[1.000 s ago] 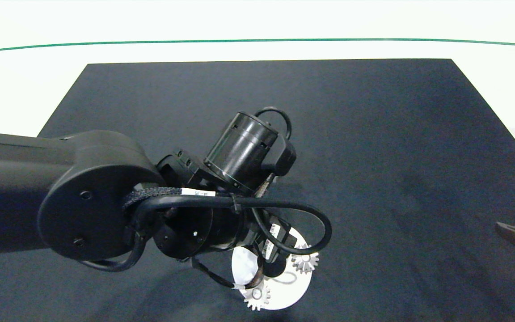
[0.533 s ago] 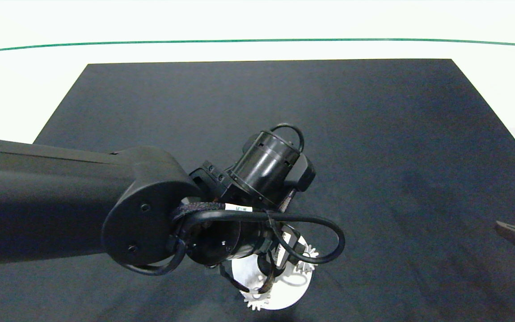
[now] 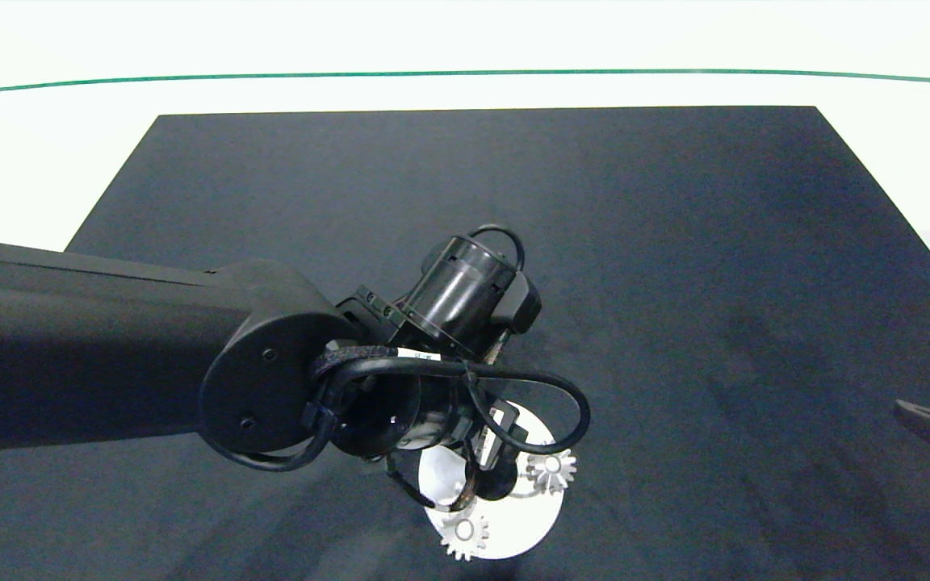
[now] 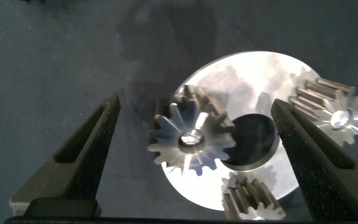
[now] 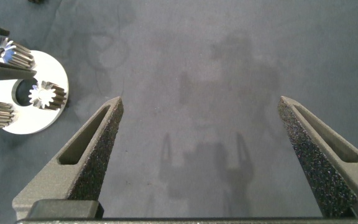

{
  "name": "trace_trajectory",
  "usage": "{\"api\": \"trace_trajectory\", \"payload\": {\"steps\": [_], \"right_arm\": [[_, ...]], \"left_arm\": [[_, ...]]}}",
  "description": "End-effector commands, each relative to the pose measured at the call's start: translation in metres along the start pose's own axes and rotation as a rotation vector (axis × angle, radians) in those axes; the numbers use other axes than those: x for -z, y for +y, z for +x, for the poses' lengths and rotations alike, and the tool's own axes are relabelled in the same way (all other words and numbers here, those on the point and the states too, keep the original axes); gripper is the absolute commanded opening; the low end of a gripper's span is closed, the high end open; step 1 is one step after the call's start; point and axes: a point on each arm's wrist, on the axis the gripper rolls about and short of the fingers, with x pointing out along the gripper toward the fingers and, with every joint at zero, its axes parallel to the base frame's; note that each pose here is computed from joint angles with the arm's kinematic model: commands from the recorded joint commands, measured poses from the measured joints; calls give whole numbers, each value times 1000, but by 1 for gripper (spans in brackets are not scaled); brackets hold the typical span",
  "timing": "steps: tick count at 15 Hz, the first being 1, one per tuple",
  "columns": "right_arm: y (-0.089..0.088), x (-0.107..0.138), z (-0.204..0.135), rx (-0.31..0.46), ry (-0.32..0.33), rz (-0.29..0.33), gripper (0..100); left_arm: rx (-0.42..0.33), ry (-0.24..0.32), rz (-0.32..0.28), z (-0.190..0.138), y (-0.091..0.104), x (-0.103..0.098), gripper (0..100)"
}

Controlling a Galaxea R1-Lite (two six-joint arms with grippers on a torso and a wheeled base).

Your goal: Remove an incorrectly installed larger gear and replace it with the correct smaller gear

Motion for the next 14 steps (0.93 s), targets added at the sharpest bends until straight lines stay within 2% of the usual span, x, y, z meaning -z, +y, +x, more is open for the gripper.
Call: {"api": "trace_trajectory", "payload": {"steps": [1, 6, 14], "right_arm": [[0, 0, 0, -1, -1, -1, 100], [0, 0, 0, -2, -2, -1, 100], [0, 2, 0, -3, 6, -1, 100]], "left_arm": [[-9, 1, -6, -2, 4, 1, 98], [-7, 17, 4, -9, 6, 11, 89], [-6, 8, 1, -5, 4, 12, 72]]}}
